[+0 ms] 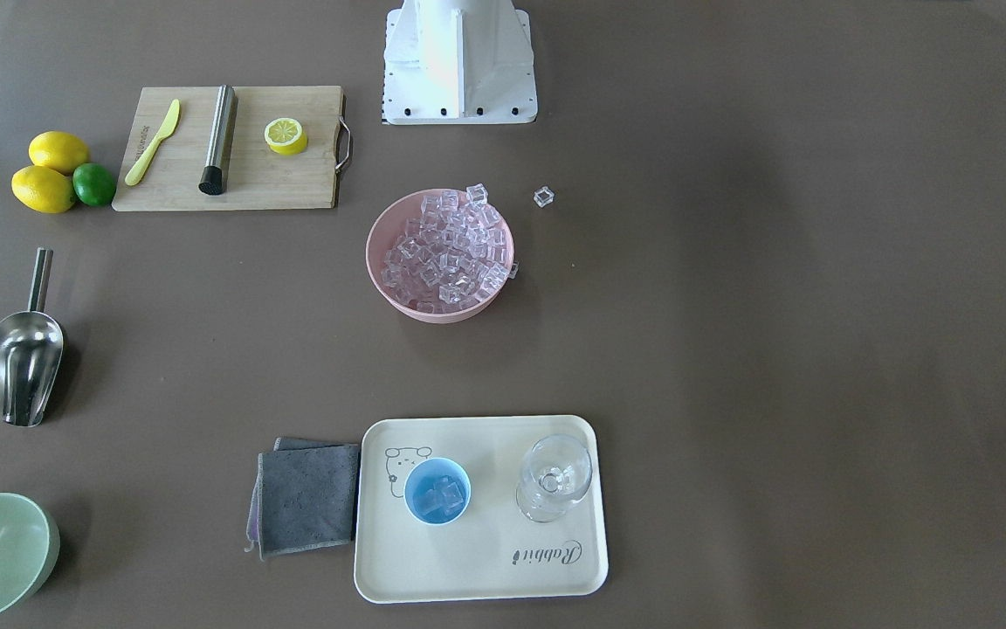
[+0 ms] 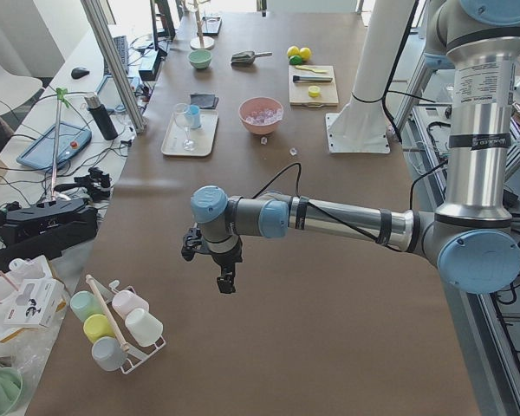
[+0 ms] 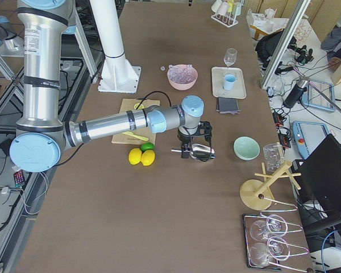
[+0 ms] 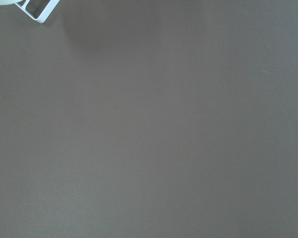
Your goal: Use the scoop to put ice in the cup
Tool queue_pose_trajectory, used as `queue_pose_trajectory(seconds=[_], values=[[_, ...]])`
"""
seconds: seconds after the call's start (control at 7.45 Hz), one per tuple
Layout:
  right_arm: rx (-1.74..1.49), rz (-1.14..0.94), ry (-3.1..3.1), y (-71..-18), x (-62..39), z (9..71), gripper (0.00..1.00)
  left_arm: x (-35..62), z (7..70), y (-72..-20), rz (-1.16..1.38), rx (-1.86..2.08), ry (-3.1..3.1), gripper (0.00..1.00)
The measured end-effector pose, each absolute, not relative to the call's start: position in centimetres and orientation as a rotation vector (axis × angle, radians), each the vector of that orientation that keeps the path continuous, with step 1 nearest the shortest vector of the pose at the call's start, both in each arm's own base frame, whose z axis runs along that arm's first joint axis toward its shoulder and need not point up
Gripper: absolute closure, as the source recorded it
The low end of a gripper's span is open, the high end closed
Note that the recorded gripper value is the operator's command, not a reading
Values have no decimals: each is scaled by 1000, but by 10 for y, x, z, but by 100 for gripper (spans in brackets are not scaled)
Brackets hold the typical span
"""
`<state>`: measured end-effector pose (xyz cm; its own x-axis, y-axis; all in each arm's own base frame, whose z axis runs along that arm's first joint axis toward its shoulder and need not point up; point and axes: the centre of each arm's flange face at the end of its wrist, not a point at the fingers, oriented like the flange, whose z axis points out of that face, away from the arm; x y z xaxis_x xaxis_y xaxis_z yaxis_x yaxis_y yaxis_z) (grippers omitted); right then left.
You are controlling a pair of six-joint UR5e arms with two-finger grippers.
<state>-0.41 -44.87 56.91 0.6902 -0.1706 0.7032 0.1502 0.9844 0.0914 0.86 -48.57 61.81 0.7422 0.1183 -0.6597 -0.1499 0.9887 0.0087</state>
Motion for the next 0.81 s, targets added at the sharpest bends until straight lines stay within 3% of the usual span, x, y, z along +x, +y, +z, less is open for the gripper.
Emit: queue_pose_trajectory(seconds=[0.81], values=[[-9, -114, -781, -421, 56, 630, 0, 10, 619, -486, 149, -48, 720, 1]])
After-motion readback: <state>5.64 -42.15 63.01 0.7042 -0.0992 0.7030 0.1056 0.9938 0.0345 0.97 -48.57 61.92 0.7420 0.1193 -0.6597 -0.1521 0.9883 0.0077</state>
